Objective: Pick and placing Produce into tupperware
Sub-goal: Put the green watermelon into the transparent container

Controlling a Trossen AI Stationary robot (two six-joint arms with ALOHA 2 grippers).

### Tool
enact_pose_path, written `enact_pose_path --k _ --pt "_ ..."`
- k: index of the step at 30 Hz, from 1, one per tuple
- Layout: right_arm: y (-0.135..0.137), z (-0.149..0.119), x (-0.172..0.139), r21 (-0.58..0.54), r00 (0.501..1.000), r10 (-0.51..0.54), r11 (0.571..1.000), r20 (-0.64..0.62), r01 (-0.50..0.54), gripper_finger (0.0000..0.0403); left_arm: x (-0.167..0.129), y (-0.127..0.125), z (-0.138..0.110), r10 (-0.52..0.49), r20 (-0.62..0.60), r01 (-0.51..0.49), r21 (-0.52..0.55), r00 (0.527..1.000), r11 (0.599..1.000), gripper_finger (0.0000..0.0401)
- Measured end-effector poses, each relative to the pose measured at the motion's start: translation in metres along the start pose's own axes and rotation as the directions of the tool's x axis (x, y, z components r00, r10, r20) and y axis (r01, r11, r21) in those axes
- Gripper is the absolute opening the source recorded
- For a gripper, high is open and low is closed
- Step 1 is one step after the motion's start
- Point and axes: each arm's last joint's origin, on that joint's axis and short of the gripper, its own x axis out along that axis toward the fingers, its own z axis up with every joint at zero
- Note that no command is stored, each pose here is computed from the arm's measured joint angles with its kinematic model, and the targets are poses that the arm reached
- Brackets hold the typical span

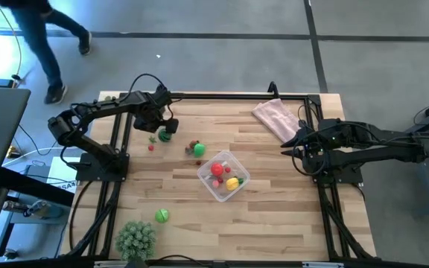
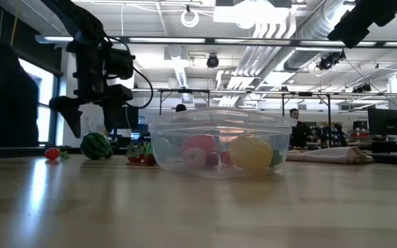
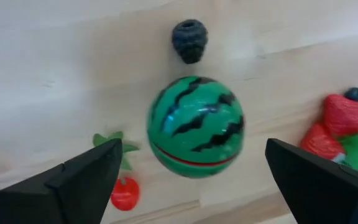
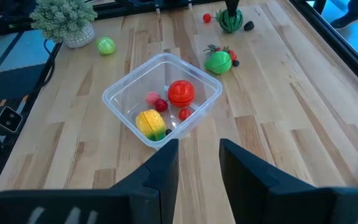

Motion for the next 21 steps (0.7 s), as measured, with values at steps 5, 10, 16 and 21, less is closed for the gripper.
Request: enact_pose_path --k 5,10,16,21 --pt "0.000 0.000 0.000 0.001 1.000 0.000 1.000 0.000 0.000 0.0105 0.008 0.004 -0.003 0.016 0.005 -0.016 -0.001 1.000 1.000 0.0398" --pt "0.000 0.000 0.000 0.000 1.000 0.000 1.000 0.000 0.000 0.0105 0.014 0.005 -0.003 0.001 0.022 -0.001 -0.005 1.000 1.000 0.0395" --pt "0.000 0.000 0.000 0.000 1.000 0.000 1.000 0.000 0.000 0.0105 0.015 0.000 -0.004 -0.009 0.048 0.008 0.020 0.999 1.000 0.0395" --pt "0.000 0.000 0.000 0.000 1.000 0.000 1.000 0.000 0.000 0.0105 0.016 -0.008 -0.008 0.004 0.087 -0.009 0.059 0.996 0.998 0.0395"
